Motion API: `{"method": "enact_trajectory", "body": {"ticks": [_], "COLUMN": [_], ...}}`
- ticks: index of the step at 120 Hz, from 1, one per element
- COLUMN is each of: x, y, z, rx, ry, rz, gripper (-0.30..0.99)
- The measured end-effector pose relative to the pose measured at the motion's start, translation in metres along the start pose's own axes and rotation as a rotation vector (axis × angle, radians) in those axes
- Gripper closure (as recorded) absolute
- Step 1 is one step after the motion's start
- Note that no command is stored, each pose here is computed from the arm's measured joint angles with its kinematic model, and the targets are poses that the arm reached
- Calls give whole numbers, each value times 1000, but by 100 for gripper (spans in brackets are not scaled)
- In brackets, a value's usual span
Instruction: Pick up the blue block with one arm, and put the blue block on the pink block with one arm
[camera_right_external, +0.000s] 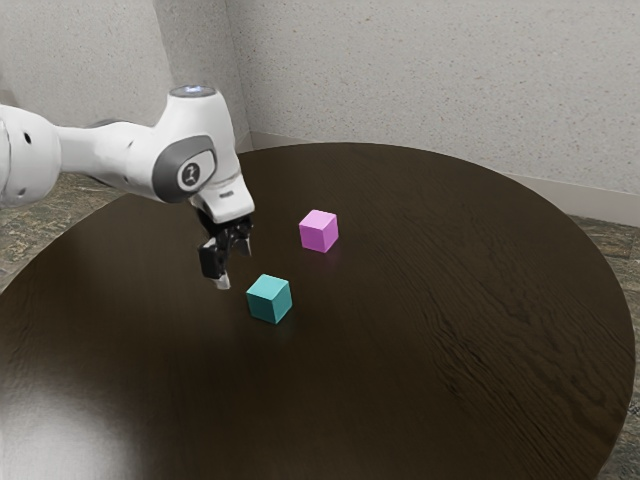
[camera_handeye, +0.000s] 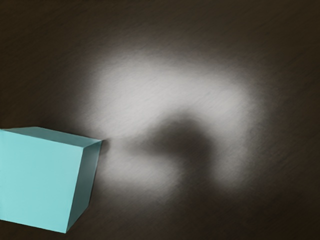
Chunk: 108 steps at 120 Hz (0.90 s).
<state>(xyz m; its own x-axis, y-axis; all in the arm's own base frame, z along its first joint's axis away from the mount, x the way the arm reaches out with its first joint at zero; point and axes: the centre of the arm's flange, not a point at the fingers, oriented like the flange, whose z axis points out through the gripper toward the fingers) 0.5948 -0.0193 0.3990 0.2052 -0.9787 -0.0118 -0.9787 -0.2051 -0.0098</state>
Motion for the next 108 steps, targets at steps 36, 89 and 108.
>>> {"method": "enact_trajectory", "body": {"ticks": [36, 89, 108], "x": [6, 11, 9], "y": [-21, -67, -75], "z": [50, 79, 97], "rx": [44, 108, 96], "ry": [30, 62, 62], "rz": [91, 152, 163], "gripper": [0, 0, 0]}}
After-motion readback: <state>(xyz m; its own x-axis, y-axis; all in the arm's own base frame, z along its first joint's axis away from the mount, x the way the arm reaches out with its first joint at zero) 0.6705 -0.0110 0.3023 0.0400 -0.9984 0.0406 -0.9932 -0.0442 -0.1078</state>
